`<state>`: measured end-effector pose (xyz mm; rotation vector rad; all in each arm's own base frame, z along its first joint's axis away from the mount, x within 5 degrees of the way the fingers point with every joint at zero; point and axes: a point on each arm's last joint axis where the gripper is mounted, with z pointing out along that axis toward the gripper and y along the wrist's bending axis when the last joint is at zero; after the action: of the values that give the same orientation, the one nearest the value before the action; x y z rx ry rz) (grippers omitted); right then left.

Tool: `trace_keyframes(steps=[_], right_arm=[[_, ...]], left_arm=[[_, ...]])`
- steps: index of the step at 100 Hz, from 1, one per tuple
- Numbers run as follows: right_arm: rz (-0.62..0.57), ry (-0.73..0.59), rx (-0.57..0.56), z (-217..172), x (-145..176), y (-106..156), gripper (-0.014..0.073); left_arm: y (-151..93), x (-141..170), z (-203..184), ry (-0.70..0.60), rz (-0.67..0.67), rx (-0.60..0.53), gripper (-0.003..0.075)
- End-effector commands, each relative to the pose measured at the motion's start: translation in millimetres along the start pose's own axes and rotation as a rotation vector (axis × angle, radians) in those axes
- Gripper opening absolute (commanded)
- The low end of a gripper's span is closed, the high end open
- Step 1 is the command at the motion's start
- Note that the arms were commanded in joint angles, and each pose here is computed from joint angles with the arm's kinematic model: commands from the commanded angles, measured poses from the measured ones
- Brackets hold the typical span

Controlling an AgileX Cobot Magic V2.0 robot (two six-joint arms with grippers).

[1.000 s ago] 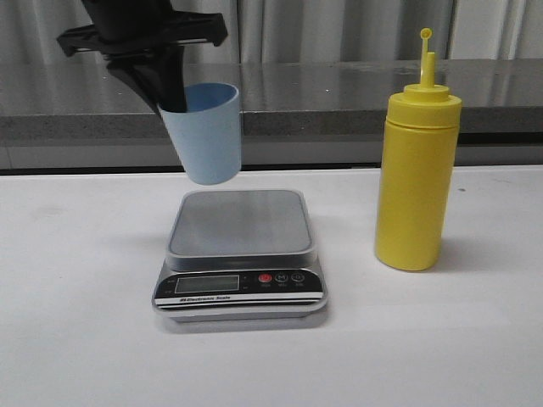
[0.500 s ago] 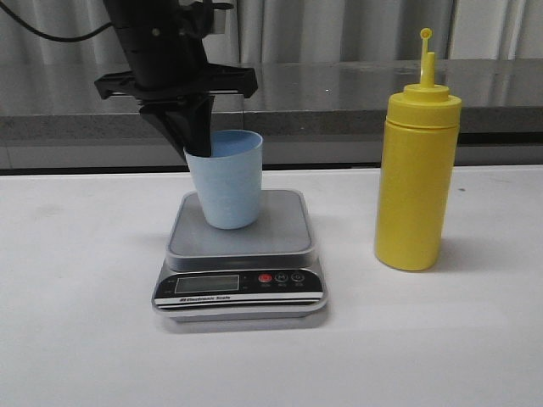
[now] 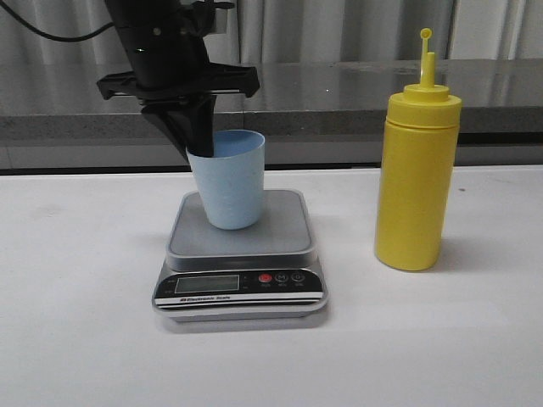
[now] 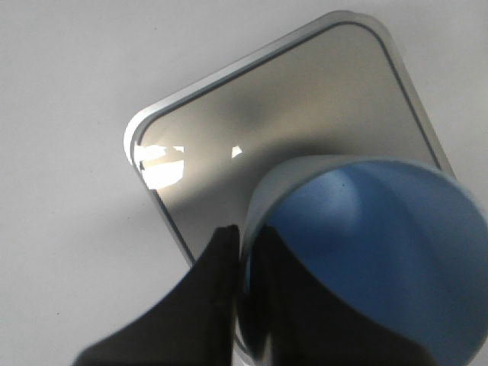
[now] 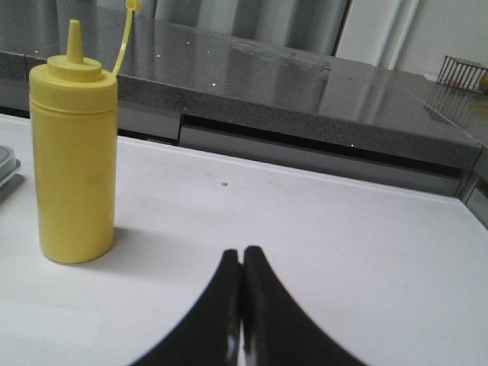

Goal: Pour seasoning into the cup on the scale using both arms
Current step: 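Lower the blue cup onto the scale platform and open the left gripper, then raise the open left gripper away from the cup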

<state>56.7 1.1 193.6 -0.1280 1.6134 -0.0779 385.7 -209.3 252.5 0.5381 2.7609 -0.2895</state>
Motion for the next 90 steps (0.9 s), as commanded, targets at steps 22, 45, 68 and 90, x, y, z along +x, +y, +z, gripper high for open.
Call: trace_keyframes(steps=[22,45,68,90], right_arm=[[-0.009,-0.095,0.01,-2,-8,-1,-0.0068],[-0.009,-0.095,0.01,-2,-8,-1,-0.0068],[-0.009,-0.095,0.01,-2,-8,-1,-0.0068],[-0.009,-0.095,0.01,-2,-8,-1,-0.0068]], left_arm=[[-9,-8,-30,-0.095,0.014,0.027,0.0426],[-10,-7,-40,-0.109,0.028,0.028,0.06],[-11,-4,-79,-0.19,0.083,0.02,0.06],[0,6,-131,-0.319,0.094,-0.042,0.06]])
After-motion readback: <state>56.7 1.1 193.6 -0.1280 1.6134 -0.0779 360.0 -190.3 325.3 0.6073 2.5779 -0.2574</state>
